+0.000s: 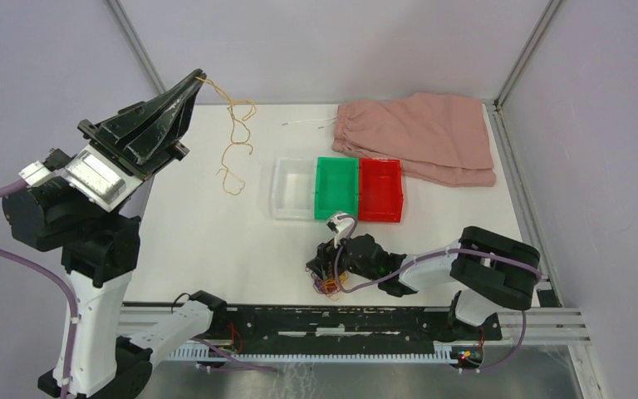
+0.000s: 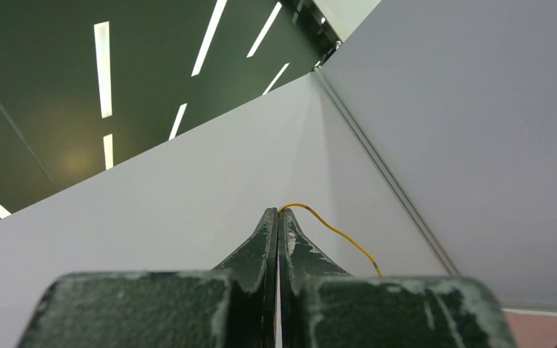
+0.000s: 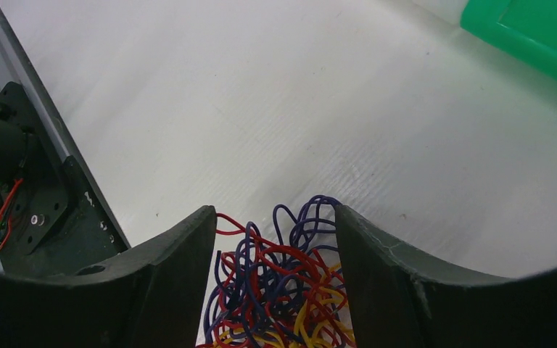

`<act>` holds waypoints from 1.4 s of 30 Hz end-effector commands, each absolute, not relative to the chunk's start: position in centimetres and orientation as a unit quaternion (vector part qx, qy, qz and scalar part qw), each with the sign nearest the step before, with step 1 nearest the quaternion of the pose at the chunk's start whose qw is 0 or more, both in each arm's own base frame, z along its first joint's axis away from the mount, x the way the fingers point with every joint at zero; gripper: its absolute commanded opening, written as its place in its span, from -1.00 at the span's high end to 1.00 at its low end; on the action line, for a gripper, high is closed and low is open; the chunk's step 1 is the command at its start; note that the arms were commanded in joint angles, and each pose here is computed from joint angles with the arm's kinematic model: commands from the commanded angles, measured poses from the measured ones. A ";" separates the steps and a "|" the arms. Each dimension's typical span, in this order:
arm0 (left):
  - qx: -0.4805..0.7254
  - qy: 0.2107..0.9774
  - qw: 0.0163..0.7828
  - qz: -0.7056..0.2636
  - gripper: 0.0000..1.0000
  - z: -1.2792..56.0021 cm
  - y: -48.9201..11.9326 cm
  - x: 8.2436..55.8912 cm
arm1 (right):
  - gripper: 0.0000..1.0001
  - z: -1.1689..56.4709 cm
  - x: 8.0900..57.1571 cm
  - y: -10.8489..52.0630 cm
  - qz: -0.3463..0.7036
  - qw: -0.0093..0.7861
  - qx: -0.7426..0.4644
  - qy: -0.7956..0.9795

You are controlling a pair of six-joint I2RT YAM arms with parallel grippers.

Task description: Untangle the cables

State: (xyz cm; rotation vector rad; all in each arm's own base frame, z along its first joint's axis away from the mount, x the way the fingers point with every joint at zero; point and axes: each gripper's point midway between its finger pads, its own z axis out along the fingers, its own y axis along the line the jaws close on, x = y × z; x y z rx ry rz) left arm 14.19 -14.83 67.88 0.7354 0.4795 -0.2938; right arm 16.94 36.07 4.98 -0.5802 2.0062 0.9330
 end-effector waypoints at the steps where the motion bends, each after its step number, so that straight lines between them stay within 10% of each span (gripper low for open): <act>1: 0.350 0.219 0.902 -0.128 0.94 68.7 -14.5 13.9 | -0.44 8.1 17.8 36.5 0.388 0.452 -0.213 0.774; 11: 0.406 0.294 0.844 -0.190 0.94 60.9 -16.8 15.1 | -0.98 26.5 15.7 36.4 0.450 0.540 -0.307 0.642; 31: 0.444 0.357 0.769 -0.289 0.94 55.3 -19.2 14.8 | -0.93 38.7 14.8 42.2 0.492 0.566 -0.403 0.524; 38: 0.442 0.353 0.774 -0.285 0.94 55.7 -18.9 14.3 | -0.60 36.9 17.2 44.7 0.489 0.573 -0.366 0.546; 42: 0.445 0.358 0.771 -0.281 0.94 55.2 -18.7 14.0 | 0.32 36.9 18.3 44.1 0.488 0.587 -0.337 0.552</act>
